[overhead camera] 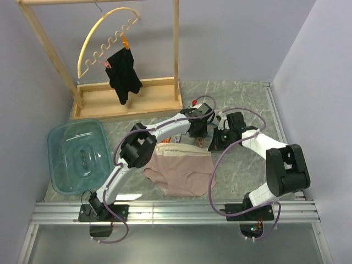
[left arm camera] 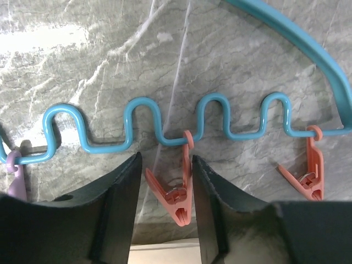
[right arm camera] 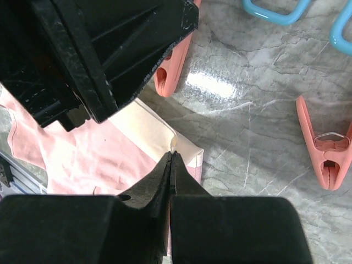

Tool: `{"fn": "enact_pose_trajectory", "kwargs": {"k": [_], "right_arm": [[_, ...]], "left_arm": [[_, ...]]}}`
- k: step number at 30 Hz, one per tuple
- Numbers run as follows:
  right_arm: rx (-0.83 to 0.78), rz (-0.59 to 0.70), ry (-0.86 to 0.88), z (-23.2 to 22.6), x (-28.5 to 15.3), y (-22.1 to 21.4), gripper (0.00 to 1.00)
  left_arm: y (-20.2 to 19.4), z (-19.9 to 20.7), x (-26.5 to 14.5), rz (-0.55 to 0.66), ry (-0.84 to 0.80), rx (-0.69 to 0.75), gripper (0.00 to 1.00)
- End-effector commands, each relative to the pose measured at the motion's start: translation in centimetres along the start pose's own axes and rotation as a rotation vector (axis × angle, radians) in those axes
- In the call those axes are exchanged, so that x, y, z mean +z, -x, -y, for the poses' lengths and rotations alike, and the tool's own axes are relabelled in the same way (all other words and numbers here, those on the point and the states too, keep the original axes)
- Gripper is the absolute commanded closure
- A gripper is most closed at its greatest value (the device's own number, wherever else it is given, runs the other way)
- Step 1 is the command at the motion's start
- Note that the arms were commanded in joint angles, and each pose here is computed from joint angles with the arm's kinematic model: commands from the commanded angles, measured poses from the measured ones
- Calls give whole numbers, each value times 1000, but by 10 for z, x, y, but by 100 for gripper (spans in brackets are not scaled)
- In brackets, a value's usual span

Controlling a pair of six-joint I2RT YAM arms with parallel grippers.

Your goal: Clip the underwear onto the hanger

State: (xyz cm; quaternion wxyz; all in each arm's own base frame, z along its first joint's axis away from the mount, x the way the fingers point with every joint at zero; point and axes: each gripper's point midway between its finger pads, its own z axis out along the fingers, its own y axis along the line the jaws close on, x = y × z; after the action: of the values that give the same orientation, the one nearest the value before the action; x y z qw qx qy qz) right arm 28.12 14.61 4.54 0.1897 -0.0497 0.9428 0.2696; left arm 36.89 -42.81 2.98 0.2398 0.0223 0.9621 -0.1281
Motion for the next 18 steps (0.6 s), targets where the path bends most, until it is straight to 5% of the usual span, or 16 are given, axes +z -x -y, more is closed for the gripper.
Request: {"fn": "enact_pose_trajectory", "kwargs": {"k": [1,6,11,18], "right_arm": [[-13,26,9,-1,-3,9,100],[-10,29,6,0,-4,12,100],[-14,31,7,-1,-5,13,100],[-12,31,6,0,-3,13,100]], "left_arm": [[-1,9,5,1,-24,11,55],[-4,8,7,-9,-20,16,59],[4,7,-3,15,-14,26,33],[1,3,-10,-1,-17,5,39]]}}
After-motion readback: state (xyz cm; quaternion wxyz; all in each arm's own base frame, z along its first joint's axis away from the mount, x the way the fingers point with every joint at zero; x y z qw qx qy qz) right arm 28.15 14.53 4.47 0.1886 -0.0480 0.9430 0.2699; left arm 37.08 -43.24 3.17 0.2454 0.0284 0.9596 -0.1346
